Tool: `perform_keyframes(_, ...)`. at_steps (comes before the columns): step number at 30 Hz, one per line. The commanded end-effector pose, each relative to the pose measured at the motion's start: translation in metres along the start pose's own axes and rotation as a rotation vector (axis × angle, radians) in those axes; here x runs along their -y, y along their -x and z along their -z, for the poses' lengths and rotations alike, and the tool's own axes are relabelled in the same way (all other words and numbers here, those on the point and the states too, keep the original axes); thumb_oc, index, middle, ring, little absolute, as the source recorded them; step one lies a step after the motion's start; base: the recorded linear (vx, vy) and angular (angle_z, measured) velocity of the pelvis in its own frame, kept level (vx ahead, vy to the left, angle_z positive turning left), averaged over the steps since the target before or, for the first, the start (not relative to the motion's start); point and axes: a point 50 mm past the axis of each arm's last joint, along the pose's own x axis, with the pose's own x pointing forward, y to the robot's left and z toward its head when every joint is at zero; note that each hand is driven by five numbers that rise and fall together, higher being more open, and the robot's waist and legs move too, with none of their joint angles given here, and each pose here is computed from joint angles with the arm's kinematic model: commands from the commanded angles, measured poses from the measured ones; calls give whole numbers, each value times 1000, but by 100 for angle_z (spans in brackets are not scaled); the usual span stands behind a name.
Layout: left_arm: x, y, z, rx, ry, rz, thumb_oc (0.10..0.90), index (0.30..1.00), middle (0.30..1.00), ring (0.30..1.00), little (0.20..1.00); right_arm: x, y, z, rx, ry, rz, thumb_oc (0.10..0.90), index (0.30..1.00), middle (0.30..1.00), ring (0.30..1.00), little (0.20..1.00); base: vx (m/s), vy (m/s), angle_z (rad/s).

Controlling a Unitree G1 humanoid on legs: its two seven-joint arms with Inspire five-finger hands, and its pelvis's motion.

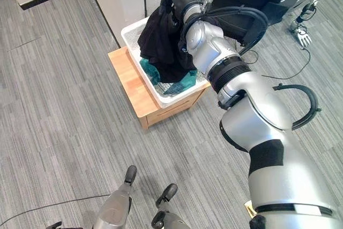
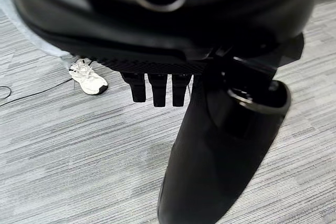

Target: Pick up bed clothes into laundry basket.

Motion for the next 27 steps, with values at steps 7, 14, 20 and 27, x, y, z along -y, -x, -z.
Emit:
perform_keyframes(7, -27, -3, 11, -40, -20, -112, 800, 900, 900, 900, 900, 68, -7, -9, -13, 158, 225, 400, 300, 300, 300, 300, -7, -1, 3)
perform_keyframes(14, -30, -3, 17, -63, -1, -110, 800, 900, 900, 900, 900, 78, -5, 13, -82, 196, 227, 590, 585, 585, 585, 585, -3, 3, 5)
perform_keyframes(20, -30, -4, 11, -42, -3, -102, 800, 900, 900, 900, 900, 77, -6, 8, -72, 206, 212, 800, 900, 900, 900, 900, 2, -2, -1)
perform_keyframes(27, -32, -4, 10, -52, -13, -116, 800, 900, 900, 900, 900, 83, -7, -18, 10, 180, 240, 800, 900, 900, 900, 900, -2, 16, -6)
